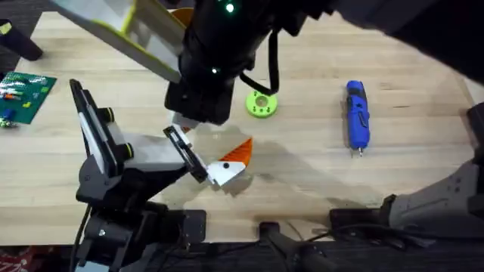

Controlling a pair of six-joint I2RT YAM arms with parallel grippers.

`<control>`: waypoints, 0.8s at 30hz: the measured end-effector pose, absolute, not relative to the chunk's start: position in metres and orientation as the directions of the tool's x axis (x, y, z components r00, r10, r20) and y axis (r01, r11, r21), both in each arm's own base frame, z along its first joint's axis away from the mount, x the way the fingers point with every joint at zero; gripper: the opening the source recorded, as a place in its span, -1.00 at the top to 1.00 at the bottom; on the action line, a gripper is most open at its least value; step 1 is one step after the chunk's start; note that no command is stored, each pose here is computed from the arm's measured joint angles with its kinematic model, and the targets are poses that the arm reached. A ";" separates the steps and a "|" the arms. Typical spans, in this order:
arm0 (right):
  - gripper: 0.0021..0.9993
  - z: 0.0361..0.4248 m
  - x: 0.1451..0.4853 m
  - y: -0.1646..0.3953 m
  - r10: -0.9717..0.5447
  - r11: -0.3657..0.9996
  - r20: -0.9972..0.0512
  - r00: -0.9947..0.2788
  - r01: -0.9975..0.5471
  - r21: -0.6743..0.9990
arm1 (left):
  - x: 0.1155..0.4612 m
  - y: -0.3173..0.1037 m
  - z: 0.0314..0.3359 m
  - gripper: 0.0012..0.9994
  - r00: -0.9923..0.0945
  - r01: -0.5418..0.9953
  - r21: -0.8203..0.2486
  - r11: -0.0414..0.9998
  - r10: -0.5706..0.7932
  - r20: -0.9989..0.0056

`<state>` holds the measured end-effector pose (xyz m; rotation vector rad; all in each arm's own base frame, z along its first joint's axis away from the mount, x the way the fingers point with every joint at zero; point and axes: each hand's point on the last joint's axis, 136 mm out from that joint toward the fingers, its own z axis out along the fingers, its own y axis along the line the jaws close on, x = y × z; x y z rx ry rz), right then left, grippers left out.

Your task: Pick up the gripper from the table and insert it into the empty holder that is missing its gripper. Then pick up a screw, insert it into the mounting hole, and use the screwdriver to tighten it. Finally, clean up the table by picking up the vegetable and placing it into the bucket.

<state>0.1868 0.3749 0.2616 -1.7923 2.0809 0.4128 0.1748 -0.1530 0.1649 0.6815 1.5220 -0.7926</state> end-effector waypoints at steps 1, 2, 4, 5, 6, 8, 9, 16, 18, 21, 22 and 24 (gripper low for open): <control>0.99 0.262 0.189 0.376 -0.880 0.150 -0.459 -0.124 -0.988 -0.020 | 0.175 -0.153 0.165 -0.97 -0.099 0.800 -0.095 0.592 -0.026 -0.995; 0.99 0.263 0.190 0.376 -0.878 0.151 -0.464 -0.123 -0.988 -0.024 | 0.175 -0.153 0.165 -0.97 -0.099 0.800 -0.095 0.592 -0.026 -0.995; 0.99 0.264 0.194 0.377 -0.876 0.156 -0.467 -0.121 -0.987 -0.036 | 0.175 -0.153 0.165 -0.97 -0.099 0.800 -0.095 0.592 -0.026 -0.995; 0.99 0.264 0.196 0.377 -0.875 0.160 -0.469 -0.120 -0.986 -0.045 | 0.175 -0.153 0.165 -0.97 -0.099 0.800 -0.095 0.592 -0.026 -0.995; 0.99 0.265 0.198 0.377 -0.874 0.163 -0.472 -0.119 -0.985 -0.053 | 0.175 -0.153 0.165 -0.97 -0.099 0.800 -0.095 0.592 -0.026 -0.995; 0.99 0.266 0.200 0.378 -0.871 0.164 -0.478 -0.114 -0.984 -0.063 | 0.175 -0.153 0.165 -0.97 -0.099 0.800 -0.095 0.592 -0.026 -0.995; 0.99 0.266 0.201 0.379 -0.870 0.165 -0.480 -0.113 -0.984 -0.067 | 0.175 -0.153 0.165 -0.97 -0.099 0.800 -0.095 0.592 -0.026 -0.995; 0.99 0.266 0.214 0.386 -0.873 0.175 -0.473 -0.118 -0.981 -0.078 | 0.175 -0.153 0.165 -0.97 -0.099 0.800 -0.095 0.592 -0.026 -0.995; 0.99 0.262 0.216 0.387 -0.879 0.178 -0.461 -0.125 -0.981 -0.073 | 0.175 -0.153 0.165 -0.97 -0.099 0.800 -0.095 0.592 -0.026 -0.995; 0.99 0.255 0.216 0.385 -0.890 0.178 -0.435 -0.133 -0.982 -0.065 | 0.175 -0.153 0.165 -0.97 -0.099 0.800 -0.095 0.592 -0.026 -0.995; 0.99 0.253 0.216 0.384 -0.893 0.178 -0.430 -0.135 -0.982 -0.062 | 0.175 -0.153 0.165 -0.97 -0.099 0.800 -0.095 0.592 -0.026 -0.995; 0.99 0.251 0.217 0.384 -0.896 0.180 -0.423 -0.138 -0.982 -0.060 | 0.175 -0.153 0.165 -0.97 -0.099 0.800 -0.095 0.592 -0.026 -0.995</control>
